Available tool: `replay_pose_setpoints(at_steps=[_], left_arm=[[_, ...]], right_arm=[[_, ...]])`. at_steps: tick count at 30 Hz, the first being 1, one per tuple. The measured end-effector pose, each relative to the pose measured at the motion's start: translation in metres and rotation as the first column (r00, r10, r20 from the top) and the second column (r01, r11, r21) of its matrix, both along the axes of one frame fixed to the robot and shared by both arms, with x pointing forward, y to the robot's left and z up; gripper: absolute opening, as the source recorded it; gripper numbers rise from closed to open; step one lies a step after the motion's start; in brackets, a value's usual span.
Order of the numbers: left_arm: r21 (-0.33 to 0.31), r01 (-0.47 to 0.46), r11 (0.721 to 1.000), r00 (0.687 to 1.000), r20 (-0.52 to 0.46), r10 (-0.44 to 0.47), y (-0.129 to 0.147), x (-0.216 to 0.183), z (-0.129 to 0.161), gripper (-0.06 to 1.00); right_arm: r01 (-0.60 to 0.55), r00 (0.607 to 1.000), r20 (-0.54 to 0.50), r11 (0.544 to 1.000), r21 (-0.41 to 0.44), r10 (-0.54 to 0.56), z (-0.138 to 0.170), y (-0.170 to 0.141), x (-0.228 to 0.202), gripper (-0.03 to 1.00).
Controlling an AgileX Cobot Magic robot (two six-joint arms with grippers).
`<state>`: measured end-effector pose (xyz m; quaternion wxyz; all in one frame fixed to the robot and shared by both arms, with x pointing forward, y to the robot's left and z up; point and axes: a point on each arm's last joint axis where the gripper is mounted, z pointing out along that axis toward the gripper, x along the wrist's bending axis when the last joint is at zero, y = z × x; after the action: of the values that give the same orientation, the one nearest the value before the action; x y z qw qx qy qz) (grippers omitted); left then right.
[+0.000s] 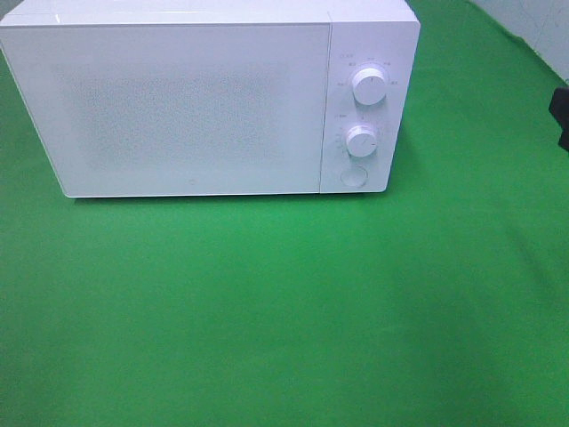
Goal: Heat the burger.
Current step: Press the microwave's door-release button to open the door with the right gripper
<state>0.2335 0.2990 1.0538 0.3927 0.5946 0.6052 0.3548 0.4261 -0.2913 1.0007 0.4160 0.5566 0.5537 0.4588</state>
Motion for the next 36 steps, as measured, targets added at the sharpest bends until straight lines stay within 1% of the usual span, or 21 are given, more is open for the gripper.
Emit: replay_pose_setpoints(at_steps=[3, 7, 8, 10, 11, 14, 16, 19, 20, 21, 23, 24, 25, 26, 27, 28, 29, 30, 32, 36], left_arm=[[0.0, 0.0, 1.0, 1.0, 0.0, 0.0, 0.0, 0.0, 0.0, 0.97], [0.0, 0.0, 1.0, 1.0, 0.0, 0.0, 0.0, 0.0, 0.0, 0.97], [0.0, 0.0, 1.0, 1.0, 0.0, 0.0, 0.0, 0.0, 0.0, 0.97], [0.0, 0.0, 1.0, 1.0, 0.0, 0.0, 0.0, 0.0, 0.0, 0.97], [0.0, 0.0, 1.0, 1.0, 0.0, 0.0, 0.0, 0.0, 0.0, 0.97], [0.0, 0.0, 1.0, 1.0, 0.0, 0.0, 0.0, 0.0, 0.0, 0.97], [0.0, 0.0, 1.0, 1.0, 0.0, 0.0, 0.0, 0.0, 0.0, 0.97], [0.0, 0.0, 1.0, 1.0, 0.0, 0.0, 0.0, 0.0, 0.0, 0.97], [0.0, 0.0, 1.0, 1.0, 0.0, 0.0, 0.0, 0.0, 0.0, 0.97], [0.0, 0.0, 1.0, 1.0, 0.0, 0.0, 0.0, 0.0, 0.0, 0.97], [0.0, 0.0, 1.0, 1.0, 0.0, 0.0, 0.0, 0.0, 0.0, 0.97], [0.0, 0.0, 1.0, 1.0, 0.0, 0.0, 0.0, 0.0, 0.0, 0.97], [0.0, 0.0, 1.0, 1.0, 0.0, 0.0, 0.0, 0.0, 0.0, 0.97], [0.0, 0.0, 1.0, 1.0, 0.0, 0.0, 0.0, 0.0, 0.0, 0.97], [0.0, 0.0, 1.0, 1.0, 0.0, 0.0, 0.0, 0.0, 0.0, 0.97], [0.0, 0.0, 1.0, 1.0, 0.0, 0.0, 0.0, 0.0, 0.0, 0.97], [0.0, 0.0, 1.0, 1.0, 0.0, 0.0, 0.0, 0.0, 0.0, 0.97], [0.0, 0.0, 1.0, 1.0, 0.0, 0.0, 0.0, 0.0, 0.0, 0.97], [0.0, 0.0, 1.0, 1.0, 0.0, 0.0, 0.0, 0.0, 0.0, 0.97], [0.0, 0.0, 1.0, 1.0, 0.0, 0.0, 0.0, 0.0, 0.0, 0.97]], right_arm=[[0.007, 1.0, -0.003, 1.0, 0.011, -0.007, -0.013, 0.002, 0.006, 0.76], [-0.023, 1.0, -0.016, 1.0, -0.007, 0.023, -0.019, 0.012, 0.01, 0.76], [-0.05, 0.999, -0.023, 0.999, -0.021, 0.049, -0.024, 0.022, 0.012, 0.76], [-0.058, 0.998, -0.025, 0.998, -0.024, 0.058, -0.026, 0.026, 0.013, 0.76], [-0.073, 0.997, -0.033, 0.997, -0.025, 0.072, -0.032, 0.036, 0.015, 0.76], [-0.082, 0.996, -0.039, 0.996, -0.03, 0.081, -0.038, 0.045, 0.016, 0.76], [-0.095, 0.994, -0.053, 0.994, -0.051, 0.093, -0.051, 0.064, 0.017, 0.76], [-0.098, 0.994, -0.06, 0.994, -0.055, 0.094, -0.054, 0.069, 0.018, 0.76], [-0.109, 0.992, -0.071, 0.992, -0.071, 0.104, -0.059, 0.079, 0.02, 0.76], [-0.109, 0.992, -0.071, 0.992, -0.071, 0.104, -0.059, 0.079, 0.02, 0.76], [-0.15, 0.987, -0.071, 0.983, -0.106, 0.143, -0.062, 0.103, 0.026, 0.76], [-0.15, 0.987, -0.071, 0.983, -0.106, 0.143, -0.062, 0.103, 0.026, 0.76], [-0.162, 0.985, -0.075, 0.98, -0.113, 0.155, -0.063, 0.11, 0.028, 0.76], [-0.162, 0.985, -0.075, 0.98, -0.113, 0.155, -0.063, 0.11, 0.028, 0.76], [-0.178, 0.982, -0.078, 0.977, -0.115, 0.17, -0.064, 0.121, 0.03, 0.76], [-0.178, 0.982, -0.078, 0.977, -0.115, 0.17, -0.064, 0.121, 0.03, 0.76], [-0.188, 0.981, -0.076, 0.976, -0.112, 0.181, -0.065, 0.132, 0.033, 0.76], [-0.188, 0.981, -0.076, 0.976, -0.112, 0.181, -0.065, 0.132, 0.033, 0.76], [-0.187, 0.98, -0.088, 0.977, -0.102, 0.178, -0.069, 0.146, 0.036, 0.76], [-0.189, 0.978, -0.103, 0.977, -0.095, 0.179, -0.073, 0.156, 0.039, 0.76]])
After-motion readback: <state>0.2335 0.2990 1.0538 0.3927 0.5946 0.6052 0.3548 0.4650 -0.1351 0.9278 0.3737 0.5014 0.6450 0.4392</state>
